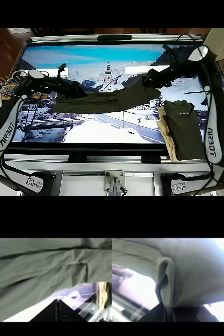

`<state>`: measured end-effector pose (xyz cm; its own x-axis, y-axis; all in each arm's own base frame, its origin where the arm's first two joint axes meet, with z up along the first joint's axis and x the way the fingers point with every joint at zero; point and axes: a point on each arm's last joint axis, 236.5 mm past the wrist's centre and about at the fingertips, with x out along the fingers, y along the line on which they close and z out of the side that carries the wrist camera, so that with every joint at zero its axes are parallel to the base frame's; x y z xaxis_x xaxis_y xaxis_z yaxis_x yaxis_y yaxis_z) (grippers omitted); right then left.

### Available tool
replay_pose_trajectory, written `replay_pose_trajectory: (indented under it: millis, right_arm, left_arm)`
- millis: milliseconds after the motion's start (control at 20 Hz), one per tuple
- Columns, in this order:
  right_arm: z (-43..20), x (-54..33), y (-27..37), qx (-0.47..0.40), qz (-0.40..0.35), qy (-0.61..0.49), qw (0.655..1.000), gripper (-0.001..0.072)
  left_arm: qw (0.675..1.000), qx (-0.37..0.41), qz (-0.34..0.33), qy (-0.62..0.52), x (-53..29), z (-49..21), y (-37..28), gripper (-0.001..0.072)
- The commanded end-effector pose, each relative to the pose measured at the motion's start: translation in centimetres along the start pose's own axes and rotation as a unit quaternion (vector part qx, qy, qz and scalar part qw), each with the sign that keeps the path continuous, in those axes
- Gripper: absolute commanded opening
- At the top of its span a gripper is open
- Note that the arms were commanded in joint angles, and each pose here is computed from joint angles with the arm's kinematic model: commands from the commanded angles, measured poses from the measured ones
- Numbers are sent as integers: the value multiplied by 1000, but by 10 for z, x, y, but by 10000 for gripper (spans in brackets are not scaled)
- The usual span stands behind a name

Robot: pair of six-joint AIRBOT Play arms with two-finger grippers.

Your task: Fold the shirts.

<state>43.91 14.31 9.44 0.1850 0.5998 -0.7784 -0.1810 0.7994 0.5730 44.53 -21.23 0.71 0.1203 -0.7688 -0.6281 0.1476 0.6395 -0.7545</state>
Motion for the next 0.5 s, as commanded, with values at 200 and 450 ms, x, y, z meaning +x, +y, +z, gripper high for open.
replay_pose_trajectory:
  millis: [200,450]
  right_arm:
    - [-42,-76,63,-9,7,-15,1000,65]
    - [-57,-99,87,-16,13,-27,999,65]
  left_arm:
    - [998,62,-15,24,111,-43,-90,32]
    - [996,31,-72,35,187,-86,-145,32]
